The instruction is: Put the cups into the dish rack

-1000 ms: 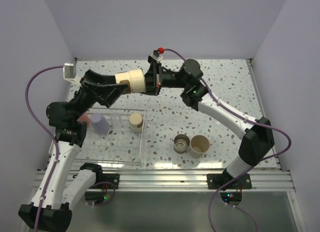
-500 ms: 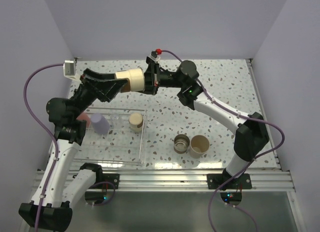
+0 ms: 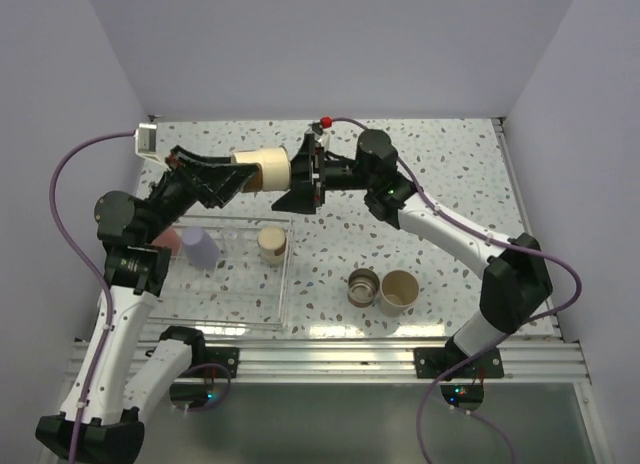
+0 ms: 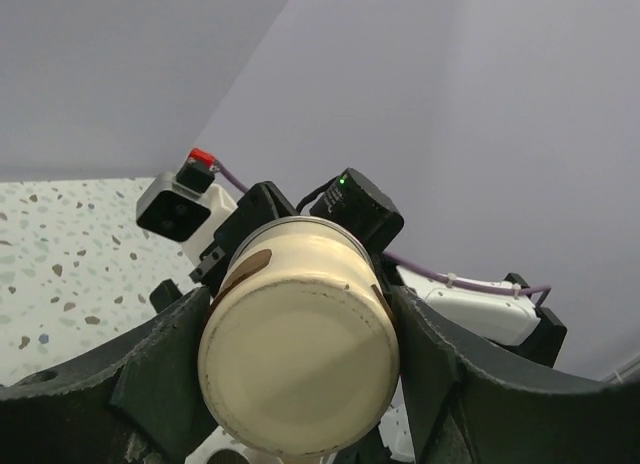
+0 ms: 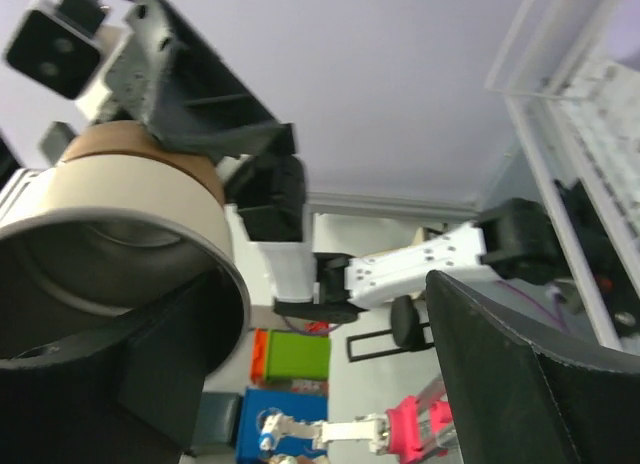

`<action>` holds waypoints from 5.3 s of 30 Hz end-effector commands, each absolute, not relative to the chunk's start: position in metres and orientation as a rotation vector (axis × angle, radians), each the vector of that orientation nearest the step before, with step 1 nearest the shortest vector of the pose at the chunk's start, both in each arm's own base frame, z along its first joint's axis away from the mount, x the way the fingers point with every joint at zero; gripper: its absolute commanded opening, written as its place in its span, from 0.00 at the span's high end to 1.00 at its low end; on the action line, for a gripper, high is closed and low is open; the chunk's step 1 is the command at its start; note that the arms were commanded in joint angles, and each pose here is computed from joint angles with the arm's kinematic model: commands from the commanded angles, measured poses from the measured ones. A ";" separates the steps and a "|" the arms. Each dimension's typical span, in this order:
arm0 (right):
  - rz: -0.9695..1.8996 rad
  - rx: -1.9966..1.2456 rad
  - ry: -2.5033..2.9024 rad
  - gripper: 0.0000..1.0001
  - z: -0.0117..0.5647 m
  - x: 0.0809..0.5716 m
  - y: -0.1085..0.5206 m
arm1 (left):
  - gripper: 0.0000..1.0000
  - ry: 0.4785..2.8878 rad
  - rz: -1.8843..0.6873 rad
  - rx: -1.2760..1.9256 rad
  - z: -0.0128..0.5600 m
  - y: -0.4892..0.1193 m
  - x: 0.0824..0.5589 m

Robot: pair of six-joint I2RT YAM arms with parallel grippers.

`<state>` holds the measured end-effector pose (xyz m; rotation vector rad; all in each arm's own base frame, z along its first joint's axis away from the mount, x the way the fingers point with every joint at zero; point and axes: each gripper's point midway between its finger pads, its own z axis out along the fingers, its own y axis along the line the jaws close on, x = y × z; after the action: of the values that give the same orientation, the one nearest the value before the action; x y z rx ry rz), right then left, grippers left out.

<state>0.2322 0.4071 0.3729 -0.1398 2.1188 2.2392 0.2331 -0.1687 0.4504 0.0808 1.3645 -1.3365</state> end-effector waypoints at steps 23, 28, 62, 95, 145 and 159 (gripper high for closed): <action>1.534 0.029 2.525 0.15 0.234 0.219 0.287 | 1.00 1.977 -0.213 -0.659 0.335 -0.010 0.211; 1.535 0.026 2.539 0.15 0.230 0.218 0.291 | 1.00 2.037 -0.053 -0.786 0.309 0.012 0.194; 1.517 -0.001 2.552 0.15 0.225 0.210 0.286 | 1.00 2.361 0.199 -0.928 0.154 0.020 0.174; 1.498 0.008 2.562 0.15 0.214 0.200 0.279 | 0.23 2.353 0.154 -0.877 0.140 0.015 0.183; 0.464 -0.433 2.840 0.36 0.125 0.181 0.247 | 0.04 1.763 -0.241 -0.407 0.395 -0.012 0.200; 0.316 -0.502 2.913 0.60 0.072 0.168 0.267 | 0.02 1.763 -0.153 -0.397 0.395 0.001 0.193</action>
<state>0.1607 0.2639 0.0816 -0.5516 2.9309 0.3542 0.1959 -0.0059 0.3756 -0.4176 1.8273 -0.1857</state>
